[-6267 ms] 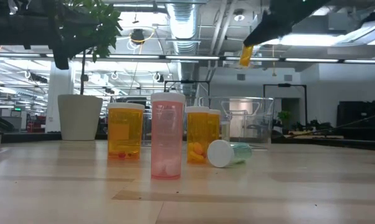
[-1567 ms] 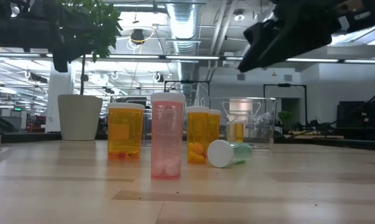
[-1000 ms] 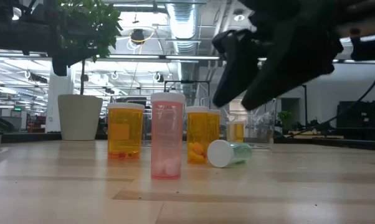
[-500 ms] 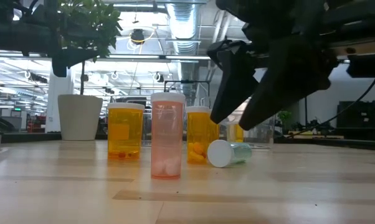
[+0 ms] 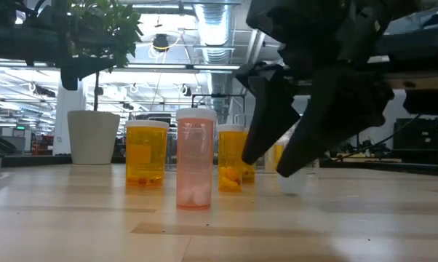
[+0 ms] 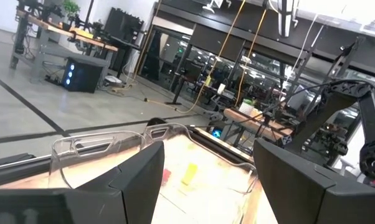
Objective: Pick and place medicine bottles into bin by pill shape (circle, oval)
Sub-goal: Put the green tablet bottle into the right transparent bin
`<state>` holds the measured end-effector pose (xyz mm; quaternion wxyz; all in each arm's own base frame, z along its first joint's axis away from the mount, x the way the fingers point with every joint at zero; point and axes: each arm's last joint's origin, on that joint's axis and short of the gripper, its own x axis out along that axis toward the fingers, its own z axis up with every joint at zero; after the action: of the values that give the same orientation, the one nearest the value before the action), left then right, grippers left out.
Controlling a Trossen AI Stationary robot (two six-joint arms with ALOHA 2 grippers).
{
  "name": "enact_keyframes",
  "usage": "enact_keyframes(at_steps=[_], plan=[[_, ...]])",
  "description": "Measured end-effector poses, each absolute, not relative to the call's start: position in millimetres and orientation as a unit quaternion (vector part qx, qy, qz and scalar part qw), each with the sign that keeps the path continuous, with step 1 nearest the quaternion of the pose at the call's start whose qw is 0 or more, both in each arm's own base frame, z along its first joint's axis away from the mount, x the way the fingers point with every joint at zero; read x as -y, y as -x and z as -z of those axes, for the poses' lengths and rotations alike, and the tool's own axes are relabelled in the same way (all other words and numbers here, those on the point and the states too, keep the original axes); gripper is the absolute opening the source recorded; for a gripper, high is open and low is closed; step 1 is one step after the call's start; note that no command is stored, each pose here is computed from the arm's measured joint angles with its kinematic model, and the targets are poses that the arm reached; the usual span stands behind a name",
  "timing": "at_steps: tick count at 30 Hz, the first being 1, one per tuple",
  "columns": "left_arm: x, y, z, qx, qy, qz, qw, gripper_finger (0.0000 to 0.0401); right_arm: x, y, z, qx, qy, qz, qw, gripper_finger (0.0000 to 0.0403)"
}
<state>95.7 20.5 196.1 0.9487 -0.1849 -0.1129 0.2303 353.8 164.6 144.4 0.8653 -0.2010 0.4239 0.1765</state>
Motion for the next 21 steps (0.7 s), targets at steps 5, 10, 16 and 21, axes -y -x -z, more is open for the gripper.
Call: enact_keyframes(at_steps=[5, 10, 16, 21], plan=[[-20, -96, -196, 0.113, 0.185, -0.230, 0.949, 0.0240, -161, -355, -143, -0.430, 0.200, -0.173, 0.863, 0.0204], [-20, -96, -196, 0.112, 0.185, -0.230, 0.949, 0.0240, -160, -352, -141, -0.446, 0.190, -0.166, 0.859, 0.0201], [-20, -96, -196, 0.111, 0.179, -0.231, 0.950, 0.0240, -162, -349, -155, -0.439, 0.173, -0.160, 0.867, 0.0203], [-20, -96, -196, 0.111, 0.179, -0.231, 0.950, 0.0240, -165, -347, -162, -0.426, 0.214, -0.184, 0.860, 0.0202]])
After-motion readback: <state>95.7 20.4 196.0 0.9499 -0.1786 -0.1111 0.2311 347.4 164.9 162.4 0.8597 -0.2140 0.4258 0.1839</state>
